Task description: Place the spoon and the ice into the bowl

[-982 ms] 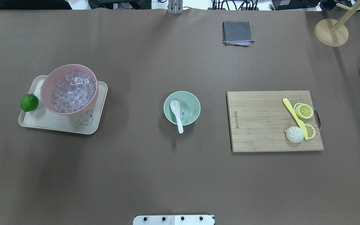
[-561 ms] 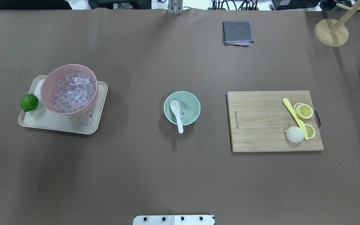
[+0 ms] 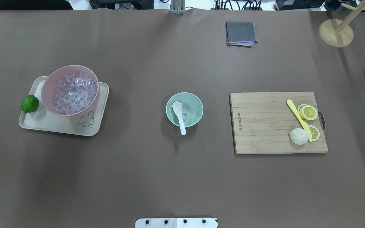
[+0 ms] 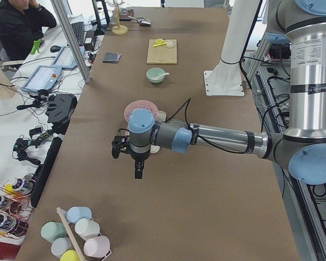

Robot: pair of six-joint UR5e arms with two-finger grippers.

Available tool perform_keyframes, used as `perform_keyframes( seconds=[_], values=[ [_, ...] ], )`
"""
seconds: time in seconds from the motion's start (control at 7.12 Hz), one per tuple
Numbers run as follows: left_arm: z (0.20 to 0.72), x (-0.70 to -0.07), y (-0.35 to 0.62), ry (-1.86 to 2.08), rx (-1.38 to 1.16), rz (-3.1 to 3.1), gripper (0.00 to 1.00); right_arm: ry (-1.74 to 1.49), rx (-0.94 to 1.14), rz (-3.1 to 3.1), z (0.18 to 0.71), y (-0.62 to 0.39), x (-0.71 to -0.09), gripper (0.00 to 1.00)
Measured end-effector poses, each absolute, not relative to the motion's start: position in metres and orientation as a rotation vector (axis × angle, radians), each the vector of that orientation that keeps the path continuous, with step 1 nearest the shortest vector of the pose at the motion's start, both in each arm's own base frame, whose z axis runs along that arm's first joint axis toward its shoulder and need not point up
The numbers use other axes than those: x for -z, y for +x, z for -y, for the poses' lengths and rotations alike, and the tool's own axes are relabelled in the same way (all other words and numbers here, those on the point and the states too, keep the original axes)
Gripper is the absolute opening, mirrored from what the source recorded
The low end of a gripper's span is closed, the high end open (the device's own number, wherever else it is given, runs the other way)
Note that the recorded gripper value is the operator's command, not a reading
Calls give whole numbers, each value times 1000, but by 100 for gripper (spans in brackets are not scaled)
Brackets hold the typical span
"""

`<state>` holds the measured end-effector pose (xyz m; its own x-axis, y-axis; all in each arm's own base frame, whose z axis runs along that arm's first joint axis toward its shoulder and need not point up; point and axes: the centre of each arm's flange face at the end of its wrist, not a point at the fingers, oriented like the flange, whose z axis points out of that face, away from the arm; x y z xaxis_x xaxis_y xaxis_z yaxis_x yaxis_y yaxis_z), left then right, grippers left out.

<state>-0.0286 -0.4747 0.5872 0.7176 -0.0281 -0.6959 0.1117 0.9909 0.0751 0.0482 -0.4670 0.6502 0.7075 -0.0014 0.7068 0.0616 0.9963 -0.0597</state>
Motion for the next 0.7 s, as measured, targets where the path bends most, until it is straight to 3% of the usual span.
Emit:
perform_keyframes(
  seconds=[0.7],
  values=[
    [475,-591,-29,107,80,-767,98,-93,31,786,462,48,-656,100]
  ],
)
